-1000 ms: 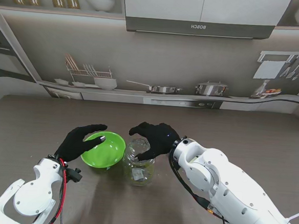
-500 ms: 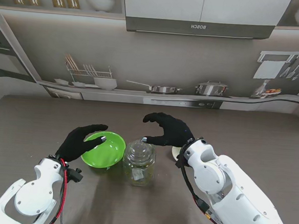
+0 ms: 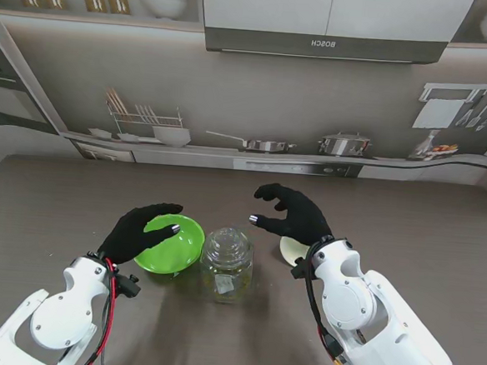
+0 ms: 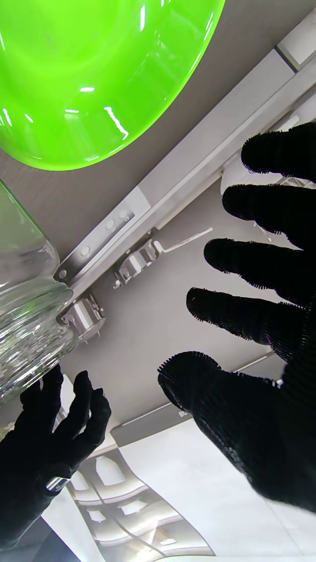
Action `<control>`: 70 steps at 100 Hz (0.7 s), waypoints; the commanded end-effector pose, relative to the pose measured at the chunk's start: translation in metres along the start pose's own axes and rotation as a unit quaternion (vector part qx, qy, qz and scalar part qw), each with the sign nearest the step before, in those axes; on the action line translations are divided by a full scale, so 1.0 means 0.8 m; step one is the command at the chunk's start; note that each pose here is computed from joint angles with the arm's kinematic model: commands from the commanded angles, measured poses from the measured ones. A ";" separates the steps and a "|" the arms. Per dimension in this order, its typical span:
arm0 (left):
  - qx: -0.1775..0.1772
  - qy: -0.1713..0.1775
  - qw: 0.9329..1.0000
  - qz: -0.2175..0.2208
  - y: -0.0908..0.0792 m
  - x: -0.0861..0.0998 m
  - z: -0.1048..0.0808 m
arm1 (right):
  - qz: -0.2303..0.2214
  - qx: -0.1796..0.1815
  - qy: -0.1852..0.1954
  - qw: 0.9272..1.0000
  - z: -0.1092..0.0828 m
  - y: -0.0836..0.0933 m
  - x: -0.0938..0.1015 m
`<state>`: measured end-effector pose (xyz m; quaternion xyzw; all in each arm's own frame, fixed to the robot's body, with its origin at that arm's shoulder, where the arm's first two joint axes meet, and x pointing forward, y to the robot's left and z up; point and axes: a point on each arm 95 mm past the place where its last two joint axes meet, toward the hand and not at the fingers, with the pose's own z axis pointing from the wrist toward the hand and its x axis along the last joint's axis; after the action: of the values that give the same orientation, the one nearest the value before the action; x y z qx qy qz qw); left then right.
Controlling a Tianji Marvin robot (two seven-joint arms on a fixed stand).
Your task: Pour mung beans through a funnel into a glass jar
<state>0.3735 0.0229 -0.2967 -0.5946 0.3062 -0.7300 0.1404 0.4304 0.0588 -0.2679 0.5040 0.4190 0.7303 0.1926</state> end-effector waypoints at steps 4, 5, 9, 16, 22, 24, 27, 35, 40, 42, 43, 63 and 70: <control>-0.009 0.004 1.000 -0.002 0.005 0.000 0.001 | 0.013 0.002 -0.020 1.000 -0.012 -0.013 -0.011; -0.008 0.005 1.000 -0.002 0.005 0.000 0.001 | 0.014 0.002 -0.021 1.000 -0.013 -0.013 -0.012; -0.009 0.006 1.000 -0.003 0.006 0.000 0.001 | 0.018 0.002 -0.025 1.000 -0.017 -0.015 -0.016; -0.008 0.007 1.000 -0.006 0.007 0.000 0.002 | 0.023 0.002 -0.031 0.999 -0.022 -0.018 -0.023; -0.007 0.009 1.000 -0.007 0.008 0.000 0.003 | 0.028 0.005 -0.036 0.999 -0.026 -0.020 -0.029; -0.007 0.009 1.000 -0.007 0.008 0.000 0.003 | 0.029 0.007 -0.037 0.999 -0.027 -0.020 -0.031; -0.007 0.010 1.000 -0.007 0.009 0.000 0.003 | 0.032 0.011 -0.040 0.999 -0.029 -0.021 -0.034; -0.006 0.012 1.000 -0.008 0.010 0.000 0.004 | 0.040 0.019 -0.047 0.998 -0.033 -0.024 -0.042; -0.006 0.013 1.000 -0.008 0.011 0.000 0.005 | 0.044 0.019 -0.052 0.998 -0.036 -0.026 -0.047; -0.005 0.014 1.000 -0.007 0.011 -0.001 0.005 | 0.045 0.019 -0.054 0.997 -0.037 -0.027 -0.049; -0.005 0.014 1.000 -0.007 0.011 -0.001 0.005 | 0.046 0.018 -0.055 0.997 -0.037 -0.027 -0.050; -0.007 0.015 1.000 -0.014 0.017 -0.003 0.009 | 0.050 0.010 -0.065 0.997 -0.044 -0.032 -0.062; -0.009 0.015 1.000 -0.014 0.018 -0.004 0.011 | 0.048 0.009 -0.067 0.997 -0.046 -0.030 -0.063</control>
<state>0.3799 0.0148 -0.3048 -0.5864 0.3032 -0.7398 0.1299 0.4190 0.0214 -0.3159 0.5682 0.3779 0.7071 0.1853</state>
